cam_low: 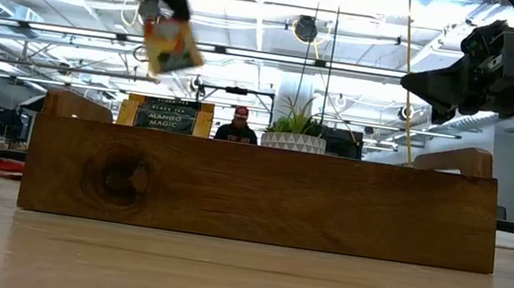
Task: Pick & Place Tea
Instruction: Put the orange tea bag into the left section of the wooden organizer
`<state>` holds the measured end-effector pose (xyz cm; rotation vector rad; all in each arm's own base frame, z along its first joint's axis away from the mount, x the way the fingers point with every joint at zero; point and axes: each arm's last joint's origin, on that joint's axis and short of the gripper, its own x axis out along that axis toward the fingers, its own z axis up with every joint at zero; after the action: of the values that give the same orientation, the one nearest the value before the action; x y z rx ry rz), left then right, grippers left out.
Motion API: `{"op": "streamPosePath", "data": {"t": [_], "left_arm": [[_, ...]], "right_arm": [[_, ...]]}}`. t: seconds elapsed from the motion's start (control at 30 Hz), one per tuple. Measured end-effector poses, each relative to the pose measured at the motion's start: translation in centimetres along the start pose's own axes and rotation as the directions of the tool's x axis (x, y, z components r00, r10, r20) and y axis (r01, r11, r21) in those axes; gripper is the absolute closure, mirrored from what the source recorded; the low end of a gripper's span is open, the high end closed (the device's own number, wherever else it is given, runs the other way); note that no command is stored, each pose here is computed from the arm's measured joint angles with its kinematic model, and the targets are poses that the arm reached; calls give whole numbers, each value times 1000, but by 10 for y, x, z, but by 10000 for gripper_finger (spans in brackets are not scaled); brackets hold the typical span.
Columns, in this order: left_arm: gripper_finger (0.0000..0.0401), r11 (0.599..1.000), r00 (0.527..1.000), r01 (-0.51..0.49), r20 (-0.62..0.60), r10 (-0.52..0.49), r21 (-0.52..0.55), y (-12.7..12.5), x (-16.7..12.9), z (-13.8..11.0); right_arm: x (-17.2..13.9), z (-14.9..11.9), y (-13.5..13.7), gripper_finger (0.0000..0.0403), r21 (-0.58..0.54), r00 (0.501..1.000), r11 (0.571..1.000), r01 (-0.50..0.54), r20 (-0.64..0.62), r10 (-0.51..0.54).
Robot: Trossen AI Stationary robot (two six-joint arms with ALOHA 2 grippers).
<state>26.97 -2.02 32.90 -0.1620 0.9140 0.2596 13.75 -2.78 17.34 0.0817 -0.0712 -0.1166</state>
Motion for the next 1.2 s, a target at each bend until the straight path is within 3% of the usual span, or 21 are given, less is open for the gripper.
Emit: {"op": "streamPosePath", "data": {"t": [0.07,0.17,0.3,0.43,0.7,1.2], "left_arm": [[401,988,998,57,-32,-53,141,-29,3,0],[401,938,984,174,-90,-154,301,-73,10,-2],[401,902,975,211,-148,-166,377,-114,22,-5],[401,886,965,231,-213,-155,402,-138,47,-9],[401,886,939,264,-312,-146,380,-148,86,-15],[401,895,939,248,-318,-128,371,-143,99,-17]], "right_arm": [[0,0,0,403,0,1000,1000,0,0,0],[0,0,0,403,0,1000,1000,0,1,0],[0,0,0,403,0,1000,1000,0,0,0],[0,0,0,403,7,1000,1000,0,1,0],[0,0,0,403,45,1000,999,-2,-5,2],[0,-5,0,403,51,999,999,3,-54,-1]]}}
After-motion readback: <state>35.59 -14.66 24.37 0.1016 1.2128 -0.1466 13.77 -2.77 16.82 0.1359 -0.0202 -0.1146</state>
